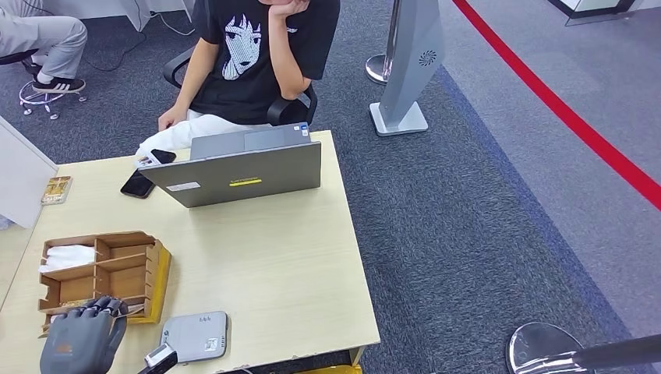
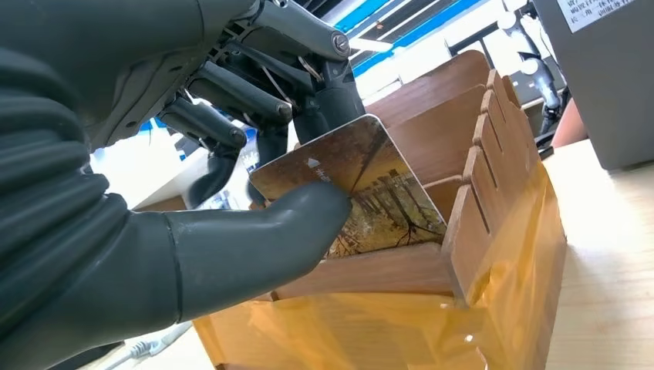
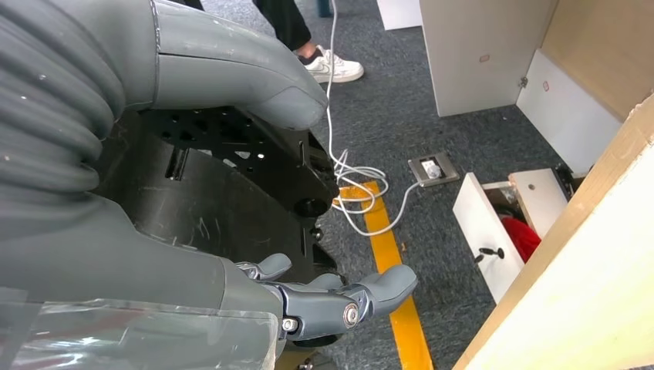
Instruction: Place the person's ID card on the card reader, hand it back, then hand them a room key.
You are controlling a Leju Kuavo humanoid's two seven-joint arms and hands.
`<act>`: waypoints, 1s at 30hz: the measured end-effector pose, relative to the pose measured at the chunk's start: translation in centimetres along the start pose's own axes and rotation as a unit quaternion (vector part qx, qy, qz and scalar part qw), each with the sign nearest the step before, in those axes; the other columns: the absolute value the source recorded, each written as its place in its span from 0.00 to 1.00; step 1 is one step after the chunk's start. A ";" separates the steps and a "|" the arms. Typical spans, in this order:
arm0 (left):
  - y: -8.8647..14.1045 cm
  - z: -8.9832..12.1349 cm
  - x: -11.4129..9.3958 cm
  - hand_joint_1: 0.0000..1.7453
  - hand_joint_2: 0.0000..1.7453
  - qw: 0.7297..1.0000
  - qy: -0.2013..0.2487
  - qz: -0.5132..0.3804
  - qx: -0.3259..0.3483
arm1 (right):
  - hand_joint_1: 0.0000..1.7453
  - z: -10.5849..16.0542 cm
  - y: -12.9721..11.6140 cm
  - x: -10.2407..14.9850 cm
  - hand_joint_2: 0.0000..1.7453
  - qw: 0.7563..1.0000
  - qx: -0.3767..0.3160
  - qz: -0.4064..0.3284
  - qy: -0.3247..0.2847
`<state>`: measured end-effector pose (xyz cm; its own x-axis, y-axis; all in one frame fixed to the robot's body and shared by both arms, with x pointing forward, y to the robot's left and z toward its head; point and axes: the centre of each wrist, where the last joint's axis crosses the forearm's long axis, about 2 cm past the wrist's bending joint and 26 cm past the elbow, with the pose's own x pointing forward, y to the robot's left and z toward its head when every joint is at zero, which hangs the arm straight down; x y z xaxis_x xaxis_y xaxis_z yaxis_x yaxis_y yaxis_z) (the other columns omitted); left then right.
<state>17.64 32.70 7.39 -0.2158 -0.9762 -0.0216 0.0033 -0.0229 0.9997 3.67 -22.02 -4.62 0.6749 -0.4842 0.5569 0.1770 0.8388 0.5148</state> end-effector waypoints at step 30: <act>15.9 -10.8 -4.8 1.00 1.00 0.982 0.012 -0.054 0.178 | 0.00 -0.6 1.1 -0.3 1.00 0.999 0.026 0.028 0.021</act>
<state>29.25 34.74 23.27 -0.1736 -0.9770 -0.1240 -0.3618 -0.0539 0.9307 4.11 -20.83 -4.66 0.7117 -0.4249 0.5594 0.1009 0.8499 0.5171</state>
